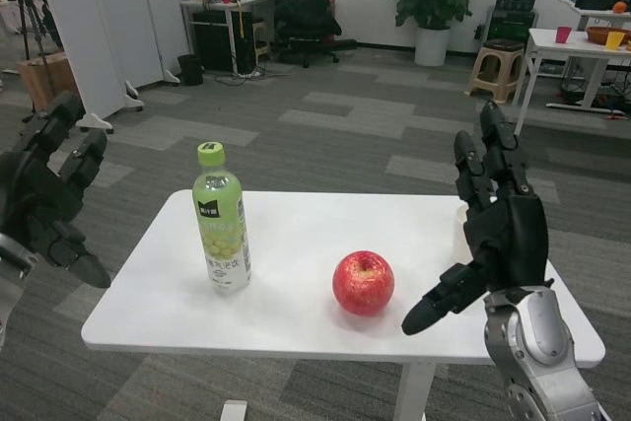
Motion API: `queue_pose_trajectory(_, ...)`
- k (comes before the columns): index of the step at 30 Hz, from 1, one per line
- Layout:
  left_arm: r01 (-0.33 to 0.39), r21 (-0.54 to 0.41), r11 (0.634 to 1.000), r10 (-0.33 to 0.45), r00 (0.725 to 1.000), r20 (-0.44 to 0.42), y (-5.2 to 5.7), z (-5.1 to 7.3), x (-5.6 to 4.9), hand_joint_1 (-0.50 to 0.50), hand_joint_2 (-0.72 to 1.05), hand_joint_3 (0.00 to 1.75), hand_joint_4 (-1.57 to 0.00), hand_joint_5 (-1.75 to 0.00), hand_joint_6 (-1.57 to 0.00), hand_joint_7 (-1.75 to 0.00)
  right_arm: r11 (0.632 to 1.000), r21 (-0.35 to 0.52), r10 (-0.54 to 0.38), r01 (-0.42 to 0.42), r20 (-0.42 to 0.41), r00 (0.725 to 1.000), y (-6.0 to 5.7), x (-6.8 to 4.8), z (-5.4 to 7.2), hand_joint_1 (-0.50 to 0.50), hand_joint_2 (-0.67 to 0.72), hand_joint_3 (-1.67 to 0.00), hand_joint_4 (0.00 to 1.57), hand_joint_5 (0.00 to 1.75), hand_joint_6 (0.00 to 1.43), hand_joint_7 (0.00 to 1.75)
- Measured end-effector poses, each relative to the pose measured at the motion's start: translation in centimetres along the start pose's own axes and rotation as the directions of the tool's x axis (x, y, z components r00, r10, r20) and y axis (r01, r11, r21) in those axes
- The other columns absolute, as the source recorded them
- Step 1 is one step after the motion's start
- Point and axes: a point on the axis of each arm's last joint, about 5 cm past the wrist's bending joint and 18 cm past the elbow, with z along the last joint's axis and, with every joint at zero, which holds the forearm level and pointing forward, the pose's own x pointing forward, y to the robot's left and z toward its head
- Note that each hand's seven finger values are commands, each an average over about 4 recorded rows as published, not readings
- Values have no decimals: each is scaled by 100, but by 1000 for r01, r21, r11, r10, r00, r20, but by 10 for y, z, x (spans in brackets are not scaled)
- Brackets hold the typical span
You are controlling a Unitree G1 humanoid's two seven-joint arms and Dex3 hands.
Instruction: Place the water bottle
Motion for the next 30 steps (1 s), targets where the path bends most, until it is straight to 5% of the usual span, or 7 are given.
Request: queue_pose_trajectory(30,74,-37,997,-75,997,-16,-11,-4,2,-48,-64,9,0,0,0,0,1000,-2,1,-1,0,1000,0,0,0,-46,47,0,0,0,0,0)
